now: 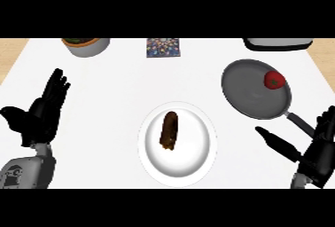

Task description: Pick the tomato from the plate and place it in the pan

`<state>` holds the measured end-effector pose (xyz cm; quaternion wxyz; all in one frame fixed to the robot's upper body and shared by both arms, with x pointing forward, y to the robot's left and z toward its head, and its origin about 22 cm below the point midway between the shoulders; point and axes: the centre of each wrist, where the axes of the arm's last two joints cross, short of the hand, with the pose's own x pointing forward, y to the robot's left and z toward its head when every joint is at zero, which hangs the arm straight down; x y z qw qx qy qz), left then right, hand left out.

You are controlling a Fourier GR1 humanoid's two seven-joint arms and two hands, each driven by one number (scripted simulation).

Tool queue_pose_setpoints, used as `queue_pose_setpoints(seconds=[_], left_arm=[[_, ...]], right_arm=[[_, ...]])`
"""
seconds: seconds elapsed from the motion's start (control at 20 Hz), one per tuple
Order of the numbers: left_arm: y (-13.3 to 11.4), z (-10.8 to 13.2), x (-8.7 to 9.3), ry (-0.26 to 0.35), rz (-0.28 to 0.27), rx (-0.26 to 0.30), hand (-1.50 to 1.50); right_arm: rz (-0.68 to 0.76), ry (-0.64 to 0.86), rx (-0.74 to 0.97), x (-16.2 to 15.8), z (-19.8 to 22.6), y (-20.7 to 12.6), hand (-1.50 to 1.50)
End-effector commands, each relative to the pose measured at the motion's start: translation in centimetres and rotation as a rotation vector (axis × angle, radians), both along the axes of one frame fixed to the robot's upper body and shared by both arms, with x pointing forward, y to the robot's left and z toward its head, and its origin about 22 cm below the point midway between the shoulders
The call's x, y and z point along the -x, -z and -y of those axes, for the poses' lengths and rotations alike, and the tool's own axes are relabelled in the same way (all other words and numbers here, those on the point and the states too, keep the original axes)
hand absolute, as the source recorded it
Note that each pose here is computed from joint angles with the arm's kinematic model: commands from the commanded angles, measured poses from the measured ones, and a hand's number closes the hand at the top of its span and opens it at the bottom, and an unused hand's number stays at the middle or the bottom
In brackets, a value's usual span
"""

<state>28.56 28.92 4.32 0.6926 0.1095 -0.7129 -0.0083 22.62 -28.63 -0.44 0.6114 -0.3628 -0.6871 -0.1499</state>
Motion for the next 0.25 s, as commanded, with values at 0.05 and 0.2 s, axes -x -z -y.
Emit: queue_pose_setpoints(seconds=[0.05, 0.2], left_arm=[[-0.6, 1.7, -0.5, 0.036, 0.009, 0.014, 0.0], [0.1, 1.6, 0.2, 0.043, 0.024, -0.006, 0.0]], right_arm=[[-0.021, -0.009, -0.027, 6.3, -3.5, -2.8, -1.5], [-0.044, 0.029, 0.023, 8.7, -4.4, -4.7, -1.5]])
